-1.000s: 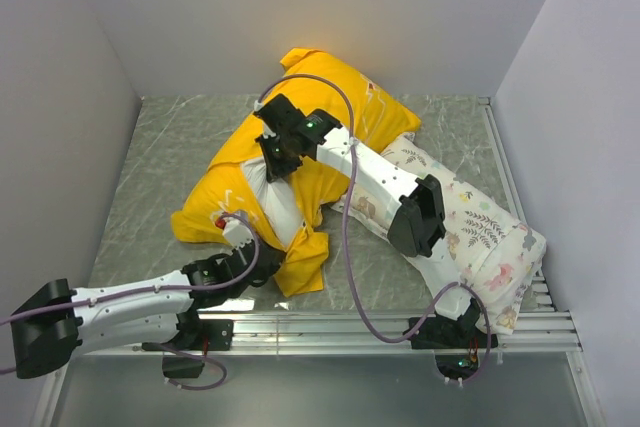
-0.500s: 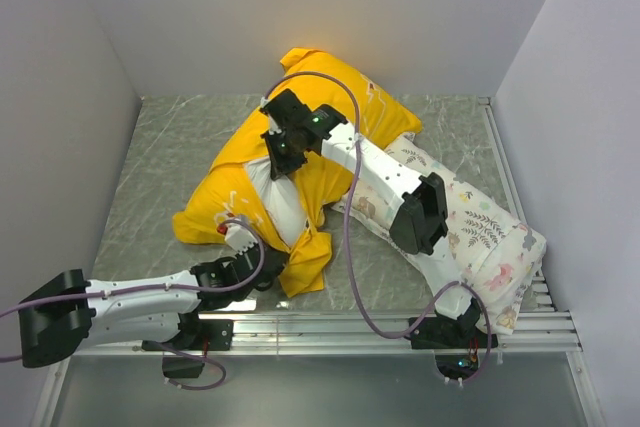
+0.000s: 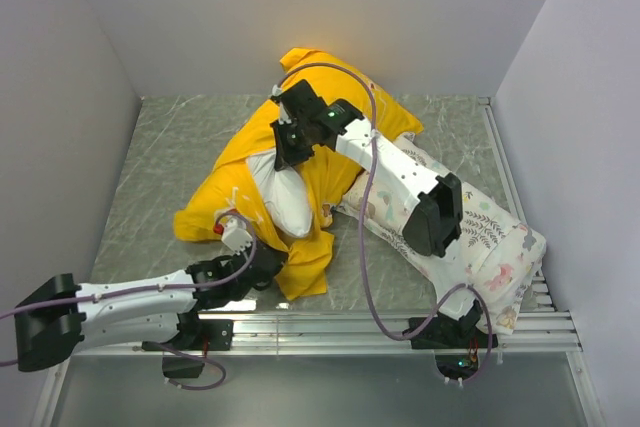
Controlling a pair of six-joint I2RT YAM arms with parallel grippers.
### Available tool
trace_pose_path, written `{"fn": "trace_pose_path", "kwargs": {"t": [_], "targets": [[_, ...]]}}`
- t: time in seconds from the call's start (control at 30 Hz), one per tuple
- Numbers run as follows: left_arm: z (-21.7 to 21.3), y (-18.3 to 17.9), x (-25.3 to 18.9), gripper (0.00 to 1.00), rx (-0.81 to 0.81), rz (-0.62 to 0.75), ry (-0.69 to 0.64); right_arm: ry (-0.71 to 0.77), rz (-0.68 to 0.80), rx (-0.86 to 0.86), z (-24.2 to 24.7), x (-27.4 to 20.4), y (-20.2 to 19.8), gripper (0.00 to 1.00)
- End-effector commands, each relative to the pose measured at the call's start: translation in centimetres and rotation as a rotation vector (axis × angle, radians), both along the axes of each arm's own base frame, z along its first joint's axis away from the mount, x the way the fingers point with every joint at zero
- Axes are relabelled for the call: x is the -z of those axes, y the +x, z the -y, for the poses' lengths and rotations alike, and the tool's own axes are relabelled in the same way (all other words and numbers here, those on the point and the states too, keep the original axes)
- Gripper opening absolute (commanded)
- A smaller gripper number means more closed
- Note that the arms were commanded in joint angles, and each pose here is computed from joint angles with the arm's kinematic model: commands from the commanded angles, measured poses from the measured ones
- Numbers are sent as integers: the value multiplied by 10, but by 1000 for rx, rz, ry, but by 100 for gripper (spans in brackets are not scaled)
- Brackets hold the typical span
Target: Remove the pillowcase from the pillow
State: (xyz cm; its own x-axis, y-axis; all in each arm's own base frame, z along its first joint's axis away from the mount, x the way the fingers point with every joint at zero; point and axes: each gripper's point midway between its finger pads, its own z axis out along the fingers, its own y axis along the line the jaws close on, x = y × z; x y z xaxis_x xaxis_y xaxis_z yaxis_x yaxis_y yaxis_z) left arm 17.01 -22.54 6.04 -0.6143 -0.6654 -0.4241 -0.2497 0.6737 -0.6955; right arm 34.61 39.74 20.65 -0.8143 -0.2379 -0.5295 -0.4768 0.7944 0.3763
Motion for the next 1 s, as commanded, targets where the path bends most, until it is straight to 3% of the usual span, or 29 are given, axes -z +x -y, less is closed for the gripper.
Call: {"fn": "trace_pose_path", "kwargs": {"t": [0.0, 0.17, 0.3, 0.4, 0.53, 0.57, 0.67, 0.77, 0.9, 0.93, 0.97], "targets": [[-33, -51, 39, 3, 153, -241, 183, 487, 588, 215, 31, -229, 70, 0], [-52, 9, -8, 1, -32, -129, 178, 458, 505, 167, 20, -178, 35, 0], [-75, 37, -4, 2, -173, -158, 194, 459, 450, 118, 11, -152, 1, 0], [-87, 57, -7, 2, -212, -137, 148, 394, 384, 89, 3, -105, -21, 0], [-97, 68, -37, 18, -225, -51, 144, 348, 316, 68, -5, -54, -35, 0], [-96, 71, -53, 28, -225, -19, 131, 344, 300, 66, -6, -45, -36, 0], [-107, 66, -87, 43, -227, 53, 139, 328, 261, 58, -13, -19, -35, 0], [-124, 58, -108, 52, -258, 72, 175, 321, 242, 53, -24, -7, -28, 0], [-132, 52, -122, 57, -237, 86, 230, 310, 228, 49, -36, -1, -20, 0], [-130, 56, -128, 60, -228, 109, 229, 307, 227, 51, -36, 1, -18, 0], [-128, 57, -133, 69, -210, 123, 233, 306, 228, 52, -37, 1, -18, 0]]}}
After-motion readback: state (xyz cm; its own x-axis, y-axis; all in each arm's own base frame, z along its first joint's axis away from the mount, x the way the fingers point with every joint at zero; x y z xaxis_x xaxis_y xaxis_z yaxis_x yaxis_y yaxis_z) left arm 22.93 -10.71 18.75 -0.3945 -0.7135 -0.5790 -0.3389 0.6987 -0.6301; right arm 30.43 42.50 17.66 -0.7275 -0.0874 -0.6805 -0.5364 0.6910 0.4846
